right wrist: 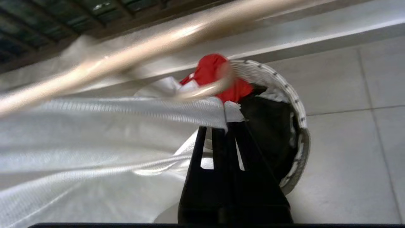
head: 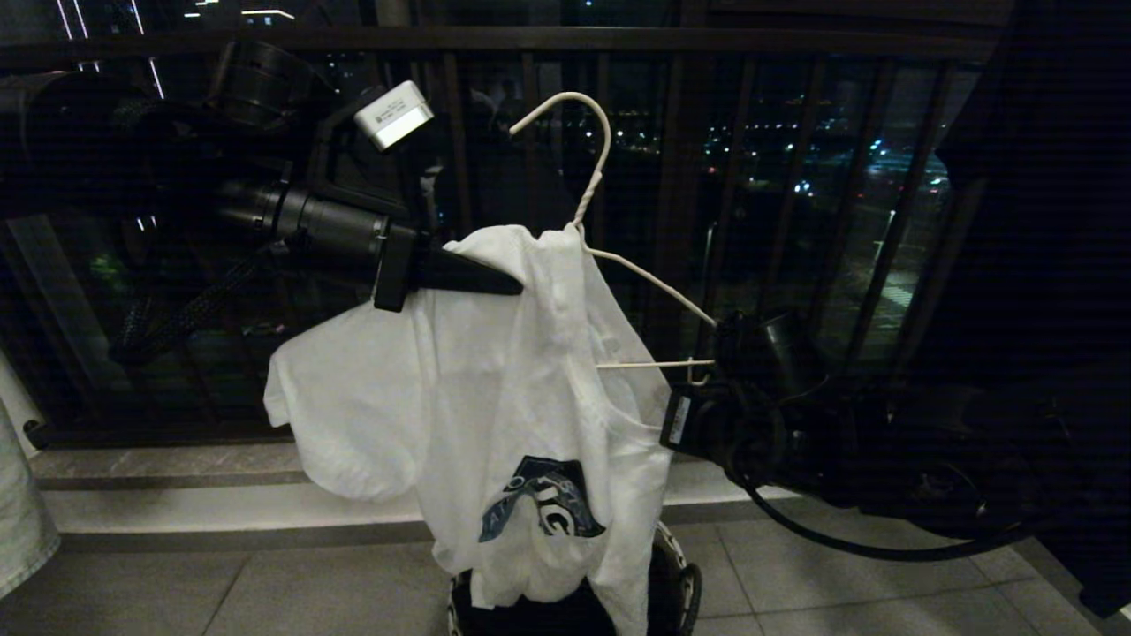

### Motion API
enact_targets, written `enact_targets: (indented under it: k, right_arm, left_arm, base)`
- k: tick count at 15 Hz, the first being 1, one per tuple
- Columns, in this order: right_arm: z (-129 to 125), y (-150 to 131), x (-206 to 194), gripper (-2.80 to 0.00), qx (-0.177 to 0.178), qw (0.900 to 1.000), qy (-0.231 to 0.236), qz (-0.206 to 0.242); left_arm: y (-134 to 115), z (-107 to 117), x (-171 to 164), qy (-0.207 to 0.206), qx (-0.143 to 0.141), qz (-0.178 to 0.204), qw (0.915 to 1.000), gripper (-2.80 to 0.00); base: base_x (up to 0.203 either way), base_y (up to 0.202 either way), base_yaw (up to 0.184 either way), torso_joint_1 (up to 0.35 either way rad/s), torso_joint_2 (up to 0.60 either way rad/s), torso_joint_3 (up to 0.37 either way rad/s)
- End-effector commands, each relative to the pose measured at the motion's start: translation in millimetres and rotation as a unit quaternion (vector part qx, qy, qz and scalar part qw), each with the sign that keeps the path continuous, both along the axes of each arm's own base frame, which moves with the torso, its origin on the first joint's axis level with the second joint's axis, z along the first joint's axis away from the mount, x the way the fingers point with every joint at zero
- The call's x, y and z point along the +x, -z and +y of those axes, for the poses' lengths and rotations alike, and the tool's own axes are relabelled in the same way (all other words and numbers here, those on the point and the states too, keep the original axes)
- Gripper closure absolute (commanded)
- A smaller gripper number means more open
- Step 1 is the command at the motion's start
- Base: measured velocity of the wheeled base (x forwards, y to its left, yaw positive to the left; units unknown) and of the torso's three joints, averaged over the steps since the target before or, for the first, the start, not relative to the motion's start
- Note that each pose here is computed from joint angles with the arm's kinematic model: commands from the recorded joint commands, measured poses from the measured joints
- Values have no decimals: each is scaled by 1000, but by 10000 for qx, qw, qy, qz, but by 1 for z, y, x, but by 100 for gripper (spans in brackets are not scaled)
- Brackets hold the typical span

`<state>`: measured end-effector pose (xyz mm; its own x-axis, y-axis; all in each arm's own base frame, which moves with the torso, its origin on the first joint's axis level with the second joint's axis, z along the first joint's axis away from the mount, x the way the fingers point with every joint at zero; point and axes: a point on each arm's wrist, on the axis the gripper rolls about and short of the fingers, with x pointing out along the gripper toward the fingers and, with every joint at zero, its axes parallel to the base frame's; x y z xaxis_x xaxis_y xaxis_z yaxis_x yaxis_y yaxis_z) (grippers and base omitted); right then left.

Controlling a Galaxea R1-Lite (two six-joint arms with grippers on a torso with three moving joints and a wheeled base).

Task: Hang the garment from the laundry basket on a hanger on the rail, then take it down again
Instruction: Hang the clothes on the clothes rack

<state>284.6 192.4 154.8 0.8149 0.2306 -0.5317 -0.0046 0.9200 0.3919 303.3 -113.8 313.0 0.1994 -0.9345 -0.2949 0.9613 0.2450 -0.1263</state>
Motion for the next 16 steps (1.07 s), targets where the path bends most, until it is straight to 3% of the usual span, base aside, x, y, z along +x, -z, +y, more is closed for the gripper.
enact_targets:
  k: [1, 16]
  right_arm:
    - [-9, 0, 7, 0, -14, 9999, 166, -12]
    - [-52, -4, 33, 0, -139, 9970, 749, -138]
  left_arm:
    - [0, 0, -1, 25, -11, 6, 10000, 0]
    - [-1, 1, -2, 17, -13, -1, 10000, 0]
  base:
    - [0, 0, 0, 0, 0, 0]
    - [0, 0, 0, 0, 0, 0]
